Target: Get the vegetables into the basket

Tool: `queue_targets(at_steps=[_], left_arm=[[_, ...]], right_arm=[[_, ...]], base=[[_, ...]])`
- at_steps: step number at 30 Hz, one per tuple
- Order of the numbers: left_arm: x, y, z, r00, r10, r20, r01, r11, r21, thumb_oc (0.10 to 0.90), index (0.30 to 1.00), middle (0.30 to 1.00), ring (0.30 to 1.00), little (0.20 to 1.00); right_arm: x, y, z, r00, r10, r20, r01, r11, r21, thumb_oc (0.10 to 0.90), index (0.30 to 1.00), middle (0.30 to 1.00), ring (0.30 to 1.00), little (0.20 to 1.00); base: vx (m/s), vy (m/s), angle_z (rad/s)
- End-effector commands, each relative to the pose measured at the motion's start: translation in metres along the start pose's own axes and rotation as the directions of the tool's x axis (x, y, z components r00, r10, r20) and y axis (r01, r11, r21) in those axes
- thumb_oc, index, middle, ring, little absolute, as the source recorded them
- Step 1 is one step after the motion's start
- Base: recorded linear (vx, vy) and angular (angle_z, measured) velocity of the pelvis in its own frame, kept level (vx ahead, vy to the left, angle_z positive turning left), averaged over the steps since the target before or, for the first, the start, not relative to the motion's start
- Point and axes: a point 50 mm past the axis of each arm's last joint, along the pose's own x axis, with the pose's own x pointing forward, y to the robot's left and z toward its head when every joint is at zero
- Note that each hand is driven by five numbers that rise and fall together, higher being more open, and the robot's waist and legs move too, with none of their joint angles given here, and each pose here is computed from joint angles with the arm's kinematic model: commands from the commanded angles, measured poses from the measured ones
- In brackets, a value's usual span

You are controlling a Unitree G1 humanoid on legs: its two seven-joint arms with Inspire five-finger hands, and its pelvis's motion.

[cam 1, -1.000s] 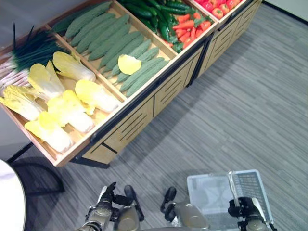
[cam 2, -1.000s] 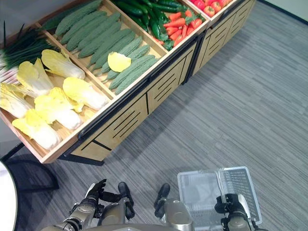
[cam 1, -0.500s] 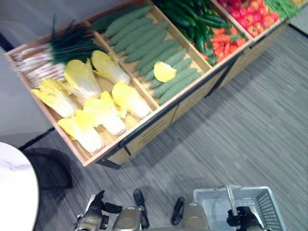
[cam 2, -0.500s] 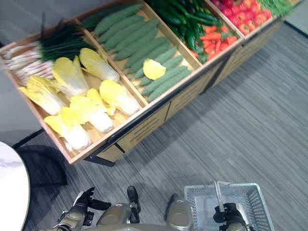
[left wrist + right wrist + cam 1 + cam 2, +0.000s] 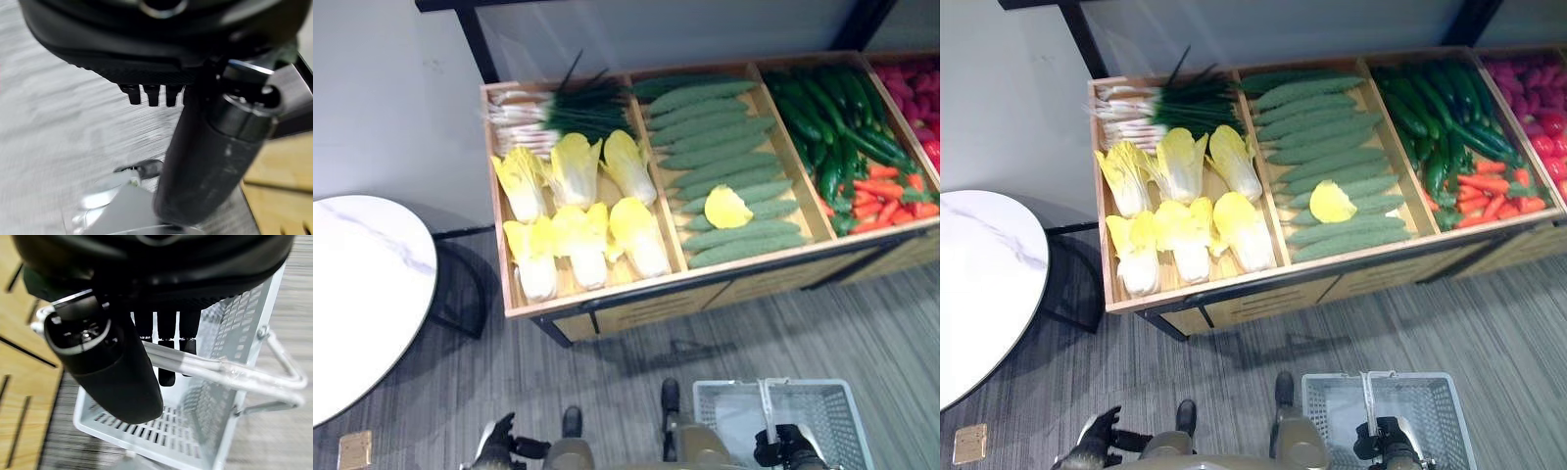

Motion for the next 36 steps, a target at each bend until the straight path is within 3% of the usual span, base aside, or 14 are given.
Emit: queue_targets(at_steps=[1, 2, 6, 8, 12, 19, 24, 25, 28, 29, 35, 36], left_arm=[[0.003, 0.012, 0.012, 0.999, 0.047, 0.025, -0.046, 0.998, -0.032, 0.900, 1.000, 1.000, 1.000, 1.000], [0.002, 0.005, 0.009, 0.999, 0.053, -0.004, -0.053, 0.989, -0.137, 0.900, 1.000, 1.000, 1.000, 1.000], [0.002, 0.006, 0.007, 0.995, 0.098, -0.030, -0.102, 0.972, -0.211, 0.900, 1.000, 1.000, 1.000, 1.000], [0.002, 0.016, 0.003, 0.982, 0.175, -0.066, -0.186, 0.946, -0.266, 0.900, 1.000, 1.000, 1.000, 1.000], [-0.002, 0.052, -0.015, 0.911, 0.354, -0.209, -0.411, 0.811, -0.416, 0.900, 1.000, 1.000, 1.000, 1.000], [-0.004, 0.099, 0.000, 0.815, 0.537, -0.219, -0.566, 0.655, -0.501, 0.900, 1.000, 1.000, 1.000, 1.000], [-0.018, 0.139, 0.061, 0.675, 0.737, 0.018, -0.572, 0.539, -0.619, 0.900, 1.000, 1.000, 1.000, 1.000], [-0.030, 0.154, 0.082, 0.587, 0.803, 0.103, -0.569, 0.500, -0.653, 0.900, 1.000, 1.000, 1.000, 1.000], [-0.059, 0.167, 0.117, 0.418, 0.857, 0.300, -0.566, 0.505, -0.652, 0.900, 1.000, 1.000, 1.000, 1.000], [-0.060, 0.167, 0.118, 0.411, 0.855, 0.316, -0.581, 0.512, -0.633, 0.900, 1.000, 1.000, 1.000, 1.000], [-0.110, 0.169, 0.180, 0.151, 0.798, 0.583, -0.525, 0.565, -0.637, 0.900, 1.000, 1.000, 1.000, 1.000], [-0.111, 0.166, 0.183, 0.144, 0.792, 0.594, -0.517, 0.572, -0.637, 0.900, 1.000, 1.000, 1.000, 1.000]], right_arm=[[0.000, -0.028, -0.009, 0.997, -0.077, -0.004, 0.077, 0.997, -0.024, 0.400, 0.300, 0.300, 0.300, 0.300], [-0.001, -0.034, -0.017, 0.996, -0.088, -0.029, 0.087, 0.995, -0.046, 0.400, 0.300, 0.300, 0.300, 0.300], [-0.004, -0.035, -0.029, 0.992, -0.102, -0.069, 0.101, 0.995, -0.019, 0.400, 0.300, 0.300, 0.300, 0.300], [-0.006, -0.033, -0.034, 0.991, -0.100, -0.088, 0.098, 0.995, -0.023, 0.400, 0.300, 0.300, 0.300, 0.300], [-0.010, -0.032, -0.048, 0.985, -0.105, -0.140, 0.102, 0.994, -0.027, 0.400, 0.300, 0.300, 0.300, 0.300], [-0.011, -0.033, -0.049, 0.985, -0.103, -0.140, 0.097, 0.994, -0.050, 0.400, 0.300, 0.300, 0.300, 0.300], [-0.013, -0.031, -0.055, 0.983, -0.103, -0.153, 0.096, 0.994, -0.054, 0.400, 0.300, 0.300, 0.300, 0.300], [-0.014, -0.030, -0.058, 0.982, -0.101, -0.157, 0.093, 0.994, -0.055, 0.400, 0.300, 0.300, 0.300, 0.300], [-0.017, -0.027, -0.063, 0.982, -0.095, -0.163, 0.089, 0.995, -0.043, 0.400, 0.300, 0.300, 0.300, 0.300], [-0.017, -0.027, -0.063, 0.981, -0.095, -0.167, 0.089, 0.995, -0.040, 0.400, 0.300, 0.300, 0.300, 0.300], [-0.018, -0.025, -0.065, 0.982, -0.079, -0.174, 0.070, 0.996, -0.053, 0.400, 0.300, 0.300, 0.300, 0.300], [-0.017, -0.025, -0.063, 0.984, -0.075, -0.164, 0.066, 0.996, -0.060, 0.400, 0.300, 0.300, 0.300, 0.300]], base=[[0.08, -0.417, -0.03], [0.07, -0.467, 0.23], [0.00, -0.098, 0.80], [0.06, -0.029, 0.03], [0.05, 0.022, -0.06], [0.01, 0.055, -0.07], [0.01, 0.040, 0.01], [0.02, 0.024, 0.04], [0.02, 0.011, 0.04], [0.02, 0.003, 0.06], [0.00, 0.000, 0.01], [0.00, 0.000, 0.00]])
